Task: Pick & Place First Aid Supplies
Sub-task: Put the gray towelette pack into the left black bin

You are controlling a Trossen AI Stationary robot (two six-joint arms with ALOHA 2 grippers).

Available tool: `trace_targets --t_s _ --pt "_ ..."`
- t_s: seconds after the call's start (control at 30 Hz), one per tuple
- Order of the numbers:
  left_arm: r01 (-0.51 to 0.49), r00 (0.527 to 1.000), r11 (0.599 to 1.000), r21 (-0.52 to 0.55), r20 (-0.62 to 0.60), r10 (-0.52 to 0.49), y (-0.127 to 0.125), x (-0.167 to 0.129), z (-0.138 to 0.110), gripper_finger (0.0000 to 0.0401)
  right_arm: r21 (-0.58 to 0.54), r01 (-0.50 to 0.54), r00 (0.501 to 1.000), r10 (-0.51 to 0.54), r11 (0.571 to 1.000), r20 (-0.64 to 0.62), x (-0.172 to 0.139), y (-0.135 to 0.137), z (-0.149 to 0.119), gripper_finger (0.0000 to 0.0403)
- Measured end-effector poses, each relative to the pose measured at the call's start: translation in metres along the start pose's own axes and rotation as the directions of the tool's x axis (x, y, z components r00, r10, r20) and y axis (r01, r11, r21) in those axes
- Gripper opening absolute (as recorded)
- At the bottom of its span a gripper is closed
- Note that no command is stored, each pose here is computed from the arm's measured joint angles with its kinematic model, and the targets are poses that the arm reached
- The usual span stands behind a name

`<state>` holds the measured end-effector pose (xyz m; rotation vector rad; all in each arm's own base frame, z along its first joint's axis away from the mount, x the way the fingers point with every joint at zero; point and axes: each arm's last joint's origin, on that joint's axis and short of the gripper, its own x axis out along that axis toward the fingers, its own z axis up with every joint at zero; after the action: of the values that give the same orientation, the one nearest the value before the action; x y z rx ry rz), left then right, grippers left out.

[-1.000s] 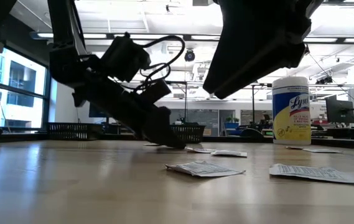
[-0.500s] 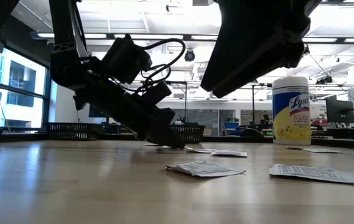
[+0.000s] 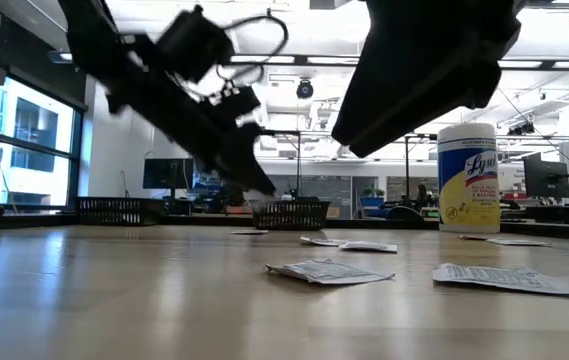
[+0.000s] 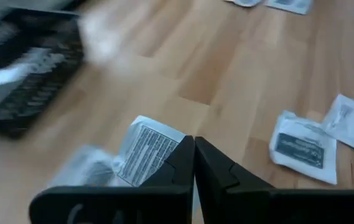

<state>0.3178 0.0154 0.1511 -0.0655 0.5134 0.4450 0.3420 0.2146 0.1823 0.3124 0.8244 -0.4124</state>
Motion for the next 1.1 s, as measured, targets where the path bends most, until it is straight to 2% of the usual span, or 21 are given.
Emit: trace_targets --t_s 0.13,0.23,0.37,0.47,0.57,0.63,0.73,0.87,0.93,1.03,1.1 --pt "-0.157 0.985 0.987 0.043 -0.073 0.159 0.015 -0.03 0.01 0.0001 0.017 -0.01 1.0 0.01 1.0 0.001 -0.003 0.003 -0.004 0.0139" --pt "-0.331 0.933 0.941 0.074 -0.123 0.338 0.034 -0.049 0.013 0.0001 0.021 -0.024 1.0 0.024 0.999 0.008 -0.005 0.005 -0.005 0.0139" --pt "-0.533 0.811 0.839 0.107 -0.217 0.543 0.073 -0.064 0.01 0.0 0.035 -0.049 0.999 0.048 0.998 0.025 -0.005 0.009 -0.004 0.0139" --pt "-0.659 0.691 0.74 0.137 -0.279 0.667 0.106 -0.067 0.007 0.0 0.047 -0.068 0.997 0.066 0.997 0.037 -0.006 0.011 -0.003 0.0139" --pt "-0.748 0.584 0.652 0.127 -0.34 0.737 0.14 -0.067 0.004 0.0 0.053 -0.078 0.996 0.076 0.996 0.043 -0.006 0.012 -0.003 0.0139" --pt "-0.786 0.546 0.612 0.086 -0.369 0.753 0.163 -0.067 0.001 0.0 0.057 -0.084 0.996 0.081 0.995 0.047 -0.006 0.012 -0.002 0.0139" --pt "-0.806 0.531 0.591 0.028 -0.409 0.743 0.195 -0.068 -0.005 0.0 0.059 -0.087 0.995 0.084 0.994 0.05 -0.006 0.013 -0.002 0.0139" --pt "-0.778 0.593 0.62 -0.101 -0.446 0.671 0.23 -0.072 -0.013 0.0 0.059 -0.086 0.995 0.083 0.995 0.051 -0.006 0.013 -0.002 0.0139" --pt "-0.771 0.606 0.622 -0.14 -0.462 0.647 0.24 -0.073 -0.017 0.0 0.059 -0.085 0.995 0.082 0.995 0.053 -0.006 0.013 -0.002 0.0139" --pt "-0.78 0.598 0.605 -0.163 -0.483 0.64 0.254 -0.072 -0.024 0.0 0.059 -0.085 0.995 0.081 0.995 0.054 -0.006 0.013 -0.002 0.0139" --pt "-0.77 0.606 0.613 -0.176 -0.503 0.617 0.259 -0.069 -0.029 0.0 0.06 -0.084 0.995 0.081 0.995 0.057 -0.006 0.013 -0.002 0.0139"
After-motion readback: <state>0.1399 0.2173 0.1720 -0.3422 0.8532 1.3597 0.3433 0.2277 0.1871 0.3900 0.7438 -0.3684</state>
